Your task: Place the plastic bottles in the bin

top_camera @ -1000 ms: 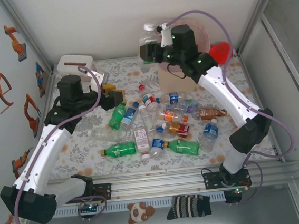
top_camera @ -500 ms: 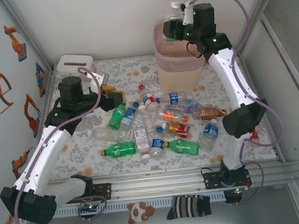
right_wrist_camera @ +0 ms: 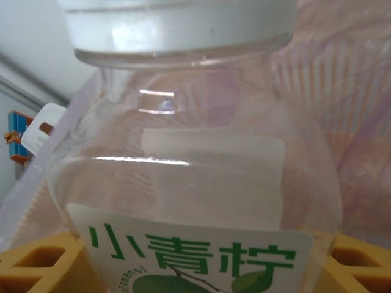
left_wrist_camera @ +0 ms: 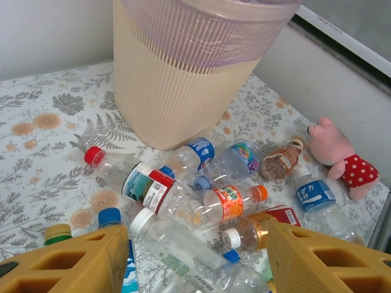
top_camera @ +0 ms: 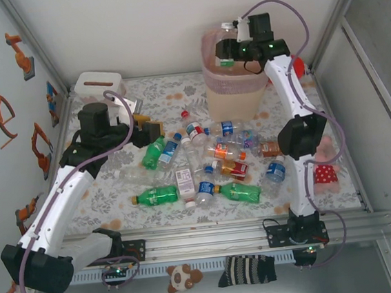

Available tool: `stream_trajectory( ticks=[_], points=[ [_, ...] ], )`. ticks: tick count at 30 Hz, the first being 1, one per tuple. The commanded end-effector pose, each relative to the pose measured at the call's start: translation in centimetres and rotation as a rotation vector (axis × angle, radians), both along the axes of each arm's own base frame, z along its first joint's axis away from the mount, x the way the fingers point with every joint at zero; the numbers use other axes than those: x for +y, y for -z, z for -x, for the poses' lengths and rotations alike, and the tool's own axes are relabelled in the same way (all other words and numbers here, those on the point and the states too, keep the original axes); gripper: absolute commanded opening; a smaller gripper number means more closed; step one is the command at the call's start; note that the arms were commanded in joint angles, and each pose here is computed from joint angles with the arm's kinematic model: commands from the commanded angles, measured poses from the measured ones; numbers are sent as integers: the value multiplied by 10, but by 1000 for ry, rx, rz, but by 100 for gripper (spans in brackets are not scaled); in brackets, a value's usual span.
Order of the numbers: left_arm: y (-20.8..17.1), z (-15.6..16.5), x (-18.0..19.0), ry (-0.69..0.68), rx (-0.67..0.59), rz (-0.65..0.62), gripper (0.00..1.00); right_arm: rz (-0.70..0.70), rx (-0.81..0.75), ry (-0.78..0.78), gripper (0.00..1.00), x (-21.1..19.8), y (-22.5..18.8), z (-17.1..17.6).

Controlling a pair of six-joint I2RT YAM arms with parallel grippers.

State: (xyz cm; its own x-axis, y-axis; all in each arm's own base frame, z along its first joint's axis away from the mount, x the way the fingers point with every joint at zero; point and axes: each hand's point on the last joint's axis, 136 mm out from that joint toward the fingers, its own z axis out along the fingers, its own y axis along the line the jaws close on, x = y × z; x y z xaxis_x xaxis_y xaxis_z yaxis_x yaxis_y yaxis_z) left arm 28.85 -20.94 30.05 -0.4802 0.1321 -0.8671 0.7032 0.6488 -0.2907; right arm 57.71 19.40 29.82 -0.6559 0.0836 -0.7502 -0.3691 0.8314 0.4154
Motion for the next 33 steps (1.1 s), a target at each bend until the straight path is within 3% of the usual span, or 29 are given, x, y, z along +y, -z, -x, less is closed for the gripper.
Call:
stream_trajectory(
  ticks=[1,20,26,33],
  points=[
    [-1,3,0,0,-12,9,61,-14,29,-54,66,6,8,3],
    [13,8,-1,18,55,-18,61,30,306,-89,71,10,137,-3],
    [15,11,0,16,70,-19,61,36,309,-85,84,8,137,-2],
    [17,15,2,11,75,-19,61,32,256,-73,86,6,110,-4]
  ],
)
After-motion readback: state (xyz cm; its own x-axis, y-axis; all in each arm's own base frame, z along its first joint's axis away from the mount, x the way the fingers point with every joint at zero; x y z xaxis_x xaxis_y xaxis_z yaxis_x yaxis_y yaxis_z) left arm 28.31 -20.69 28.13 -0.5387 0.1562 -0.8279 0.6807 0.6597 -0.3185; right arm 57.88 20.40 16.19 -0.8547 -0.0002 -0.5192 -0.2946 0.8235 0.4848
